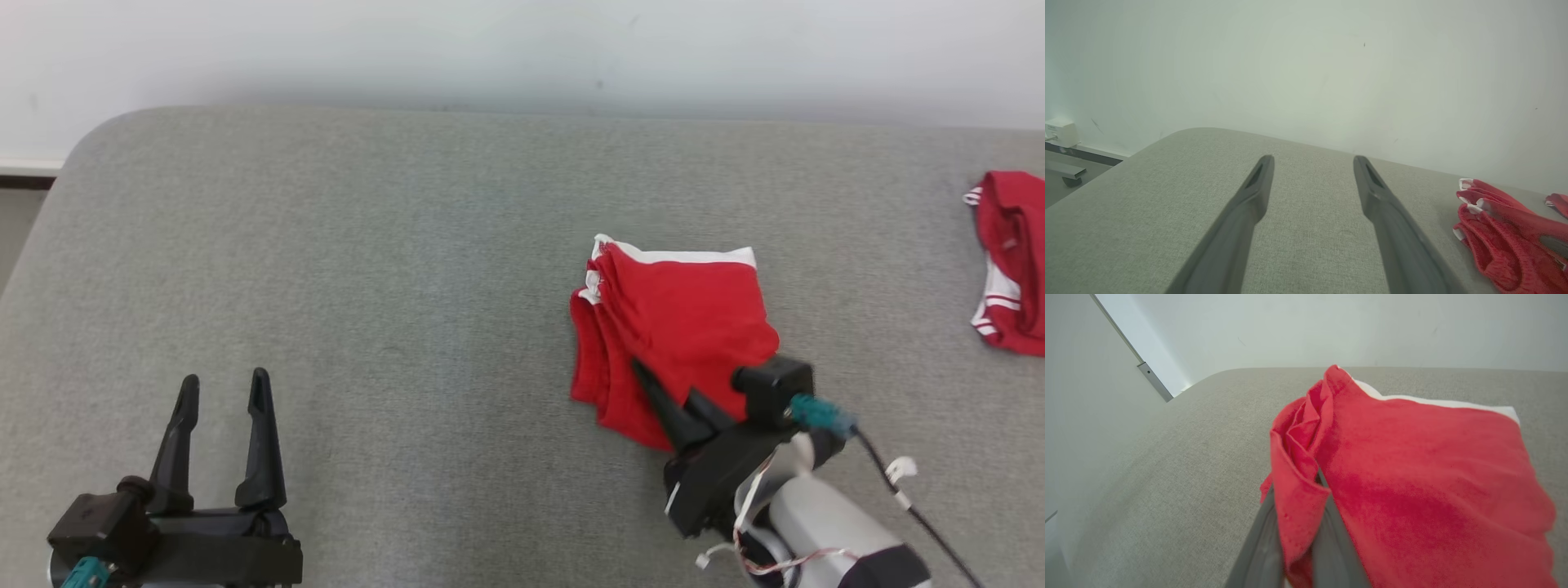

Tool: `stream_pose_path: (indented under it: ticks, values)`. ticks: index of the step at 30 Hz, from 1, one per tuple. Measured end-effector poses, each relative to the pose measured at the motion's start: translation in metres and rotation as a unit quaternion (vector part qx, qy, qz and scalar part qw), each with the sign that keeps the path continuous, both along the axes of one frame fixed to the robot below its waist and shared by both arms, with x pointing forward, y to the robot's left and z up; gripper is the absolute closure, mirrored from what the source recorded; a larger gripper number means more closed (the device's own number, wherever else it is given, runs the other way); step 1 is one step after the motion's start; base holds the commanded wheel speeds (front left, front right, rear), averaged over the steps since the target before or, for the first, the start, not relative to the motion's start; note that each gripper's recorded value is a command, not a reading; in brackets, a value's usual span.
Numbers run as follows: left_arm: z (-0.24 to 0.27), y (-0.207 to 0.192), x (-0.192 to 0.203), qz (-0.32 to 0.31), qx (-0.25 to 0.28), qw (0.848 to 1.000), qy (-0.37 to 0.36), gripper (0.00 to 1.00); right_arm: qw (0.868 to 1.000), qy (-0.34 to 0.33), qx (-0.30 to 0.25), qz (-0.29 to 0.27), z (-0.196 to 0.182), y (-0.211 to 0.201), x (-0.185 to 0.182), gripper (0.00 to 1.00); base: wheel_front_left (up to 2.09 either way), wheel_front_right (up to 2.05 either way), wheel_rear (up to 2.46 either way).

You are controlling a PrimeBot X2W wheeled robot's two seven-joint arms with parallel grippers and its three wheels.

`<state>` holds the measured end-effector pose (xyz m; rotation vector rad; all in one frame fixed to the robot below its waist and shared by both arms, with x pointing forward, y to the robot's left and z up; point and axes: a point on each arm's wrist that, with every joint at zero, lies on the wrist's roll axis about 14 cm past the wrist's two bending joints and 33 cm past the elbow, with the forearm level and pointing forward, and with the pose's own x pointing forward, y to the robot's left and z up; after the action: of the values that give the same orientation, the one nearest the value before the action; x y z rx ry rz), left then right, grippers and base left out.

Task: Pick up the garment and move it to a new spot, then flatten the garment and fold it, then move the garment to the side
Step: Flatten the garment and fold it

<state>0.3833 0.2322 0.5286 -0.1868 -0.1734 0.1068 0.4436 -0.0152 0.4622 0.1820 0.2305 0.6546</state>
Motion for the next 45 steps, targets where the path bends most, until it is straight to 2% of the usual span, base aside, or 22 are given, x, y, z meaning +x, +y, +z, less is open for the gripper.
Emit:
stream_pose_path:
  ticks: [3, 4, 5, 6, 11, 15, 20, 21, 22, 23, 28, 33, 40, 45]
  values:
    - [-0.002, 0.004, -0.002, 0.007, -0.004, 1.0, 0.003, 0.0, 1.0, 0.026, 0.004, 0.013, -0.016, 0.015, -0.011, 1.0, 0.0, 0.0, 0.0]
    - [-0.004, 0.006, -0.003, 0.01, -0.005, 1.0, 0.006, 0.0, 0.999, 0.034, 0.006, 0.015, -0.021, 0.019, -0.014, 0.89, 0.0, 0.0, 0.0]
    - [-0.005, 0.008, -0.003, 0.013, -0.007, 1.0, 0.007, 0.0, 0.999, 0.035, 0.006, 0.017, -0.024, 0.023, -0.015, 0.32, 0.0, 0.0, 0.0]
    - [-0.005, 0.009, -0.004, 0.015, -0.007, 1.0, 0.009, 0.0, 0.999, 0.034, 0.004, 0.02, -0.025, 0.024, -0.016, 0.0, 0.0, 0.0, 0.0]
    - [-0.007, 0.011, -0.006, 0.019, -0.007, 1.0, 0.011, 0.0, 1.0, 0.001, 0.021, -0.003, -0.01, 0.011, -0.006, 0.0, 0.0, 0.0, 0.0]
    - [-0.006, 0.009, -0.007, 0.016, -0.006, 1.0, 0.01, 0.0, 0.997, -0.037, 0.041, -0.062, 0.014, -0.032, 0.012, 0.0, 0.0, 0.0, 0.0]
    - [-0.004, 0.004, -0.006, 0.008, -0.002, 1.0, 0.007, 0.0, 0.99, -0.047, 0.034, -0.131, 0.017, -0.087, 0.018, 0.0, 0.0, 0.0, 0.0]
    - [-0.004, 0.003, -0.006, 0.006, -0.002, 1.0, 0.007, 0.0, 0.988, -0.048, 0.032, -0.143, 0.016, -0.095, 0.019, 0.27, 0.0, 0.0, 0.0]
    - [-0.004, 0.002, -0.005, 0.005, -0.001, 1.0, 0.007, 0.0, 0.987, -0.046, 0.03, -0.151, 0.014, -0.1, 0.019, 0.6, 0.0, 0.0, 0.0]
    - [-0.004, 0.002, -0.005, 0.005, -0.001, 1.0, 0.007, 0.0, 0.987, -0.043, 0.027, -0.155, 0.011, -0.104, 0.02, 1.0, 0.0, 0.0, 0.0]
    - [-0.006, 0.003, -0.003, 0.004, 0.001, 1.0, 0.01, 0.0, 0.987, -0.016, 0.013, -0.16, -0.011, -0.101, 0.019, 1.0, 0.0, 0.0, 0.0]
    - [-0.01, 0.005, -0.005, 0.007, 0.006, 1.0, 0.018, 0.0, 0.99, 0.005, 0.007, -0.141, -0.027, -0.074, 0.021, 1.0, 0.0, 0.0, 0.0]
    - [-0.012, 0.012, -0.011, 0.017, 0.007, 1.0, 0.023, 0.0, 0.998, 0.03, 0.003, -0.062, -0.046, -0.001, 0.003, 1.0, 0.0, 0.0, 0.0]
    - [-0.015, 0.018, -0.014, 0.027, 0.007, 0.999, 0.029, 0.0, 0.999, 0.03, 0.012, -0.003, -0.044, 0.045, -0.012, 1.0, 0.0, 0.0, 0.0]
